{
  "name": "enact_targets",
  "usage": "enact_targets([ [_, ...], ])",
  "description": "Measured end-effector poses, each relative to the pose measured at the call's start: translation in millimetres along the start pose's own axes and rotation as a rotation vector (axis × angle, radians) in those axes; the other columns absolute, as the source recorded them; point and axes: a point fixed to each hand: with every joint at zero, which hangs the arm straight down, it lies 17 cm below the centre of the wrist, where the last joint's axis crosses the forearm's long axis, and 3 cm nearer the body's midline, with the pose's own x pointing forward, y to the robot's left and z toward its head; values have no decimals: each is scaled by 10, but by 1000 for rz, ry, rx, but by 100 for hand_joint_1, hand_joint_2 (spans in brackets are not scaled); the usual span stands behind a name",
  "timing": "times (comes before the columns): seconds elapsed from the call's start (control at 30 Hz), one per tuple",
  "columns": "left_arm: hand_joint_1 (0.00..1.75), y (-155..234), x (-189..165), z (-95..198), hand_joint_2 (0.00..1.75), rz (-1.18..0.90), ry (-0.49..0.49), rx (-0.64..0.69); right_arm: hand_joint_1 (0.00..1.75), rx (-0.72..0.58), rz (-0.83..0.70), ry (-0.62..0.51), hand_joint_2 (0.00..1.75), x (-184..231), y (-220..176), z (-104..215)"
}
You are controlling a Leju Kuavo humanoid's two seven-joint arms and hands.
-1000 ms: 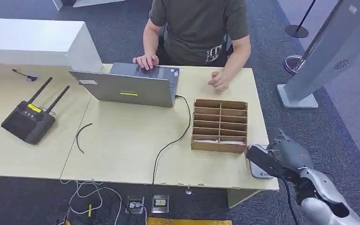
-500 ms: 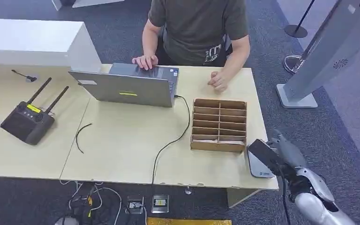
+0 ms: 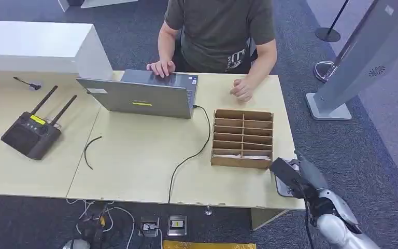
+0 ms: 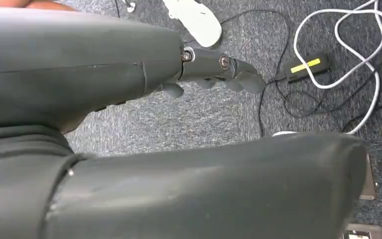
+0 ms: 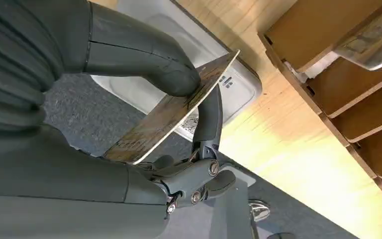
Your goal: Pass the card to the sensor for recognition and then transmit it.
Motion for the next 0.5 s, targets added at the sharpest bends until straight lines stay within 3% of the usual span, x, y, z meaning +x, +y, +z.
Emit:
enact_targets([
  [0.5, 0, -84, 81, 24, 0, 8, -15, -32, 175, -22, -34, 19, 175, -48, -25, -71],
])
